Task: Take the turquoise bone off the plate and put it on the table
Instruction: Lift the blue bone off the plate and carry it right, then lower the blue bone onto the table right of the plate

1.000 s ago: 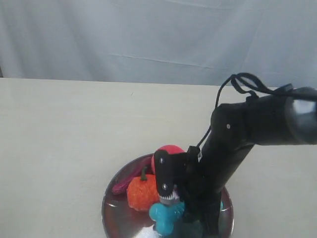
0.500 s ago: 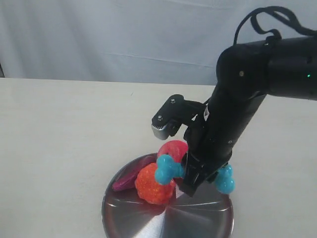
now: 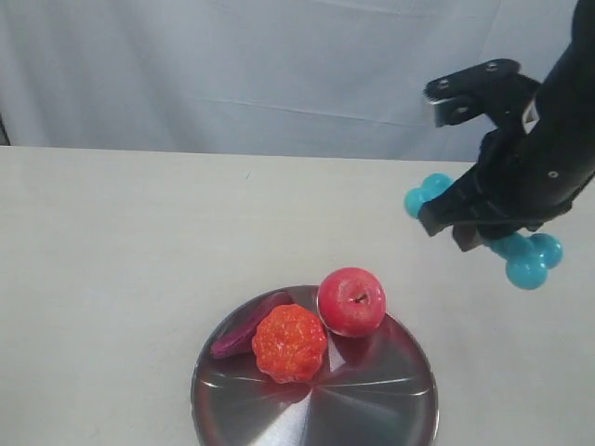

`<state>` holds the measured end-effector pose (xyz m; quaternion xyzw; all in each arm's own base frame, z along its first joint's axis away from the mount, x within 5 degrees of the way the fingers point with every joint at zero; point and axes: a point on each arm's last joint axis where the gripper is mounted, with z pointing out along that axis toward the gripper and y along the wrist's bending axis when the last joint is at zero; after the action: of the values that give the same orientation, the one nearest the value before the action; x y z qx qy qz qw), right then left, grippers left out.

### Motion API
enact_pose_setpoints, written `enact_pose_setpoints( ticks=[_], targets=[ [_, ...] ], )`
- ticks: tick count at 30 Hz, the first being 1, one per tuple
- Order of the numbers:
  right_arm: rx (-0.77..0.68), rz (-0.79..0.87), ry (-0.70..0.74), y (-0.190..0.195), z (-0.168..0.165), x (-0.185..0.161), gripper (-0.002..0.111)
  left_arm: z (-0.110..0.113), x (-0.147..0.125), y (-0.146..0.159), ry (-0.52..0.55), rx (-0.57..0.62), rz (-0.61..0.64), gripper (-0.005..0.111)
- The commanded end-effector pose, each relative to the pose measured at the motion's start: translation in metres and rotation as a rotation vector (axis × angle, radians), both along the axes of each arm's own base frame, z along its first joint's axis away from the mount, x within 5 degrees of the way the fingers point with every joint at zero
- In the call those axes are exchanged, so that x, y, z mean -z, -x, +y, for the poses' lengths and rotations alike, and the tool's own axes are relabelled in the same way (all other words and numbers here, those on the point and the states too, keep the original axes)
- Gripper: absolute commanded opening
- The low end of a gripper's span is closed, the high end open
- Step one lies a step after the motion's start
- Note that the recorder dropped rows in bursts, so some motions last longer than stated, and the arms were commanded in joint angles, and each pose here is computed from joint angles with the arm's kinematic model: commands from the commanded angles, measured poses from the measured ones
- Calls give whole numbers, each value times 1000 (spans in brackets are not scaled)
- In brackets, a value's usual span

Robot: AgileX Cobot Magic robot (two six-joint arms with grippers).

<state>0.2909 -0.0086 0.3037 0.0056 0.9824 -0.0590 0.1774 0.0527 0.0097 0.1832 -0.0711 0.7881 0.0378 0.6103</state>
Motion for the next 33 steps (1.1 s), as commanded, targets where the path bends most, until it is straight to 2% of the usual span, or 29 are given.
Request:
enact_pose_setpoints(
  ticks=[1,7,13,17,25,33],
  targets=[
    [166,-31,-48,1,-26,-3,0,0,1,0,1,5,-1,0],
    [217,11,-63,-10,-29,14,0,0,1,0,1,5,-1,0],
    [239,105,-115,-27,-26,49,0,0,1,0,1,5,-1,0],
    [257,77,-132,-35,-26,75,0,0,1,0,1,5,-1,0],
    [284,108,-116,-28,-34,118,0,0,1,0,1,5,-1,0],
    [279,85,-115,-21,-37,146,0,0,1,0,1,5,-1,0]
  ],
)
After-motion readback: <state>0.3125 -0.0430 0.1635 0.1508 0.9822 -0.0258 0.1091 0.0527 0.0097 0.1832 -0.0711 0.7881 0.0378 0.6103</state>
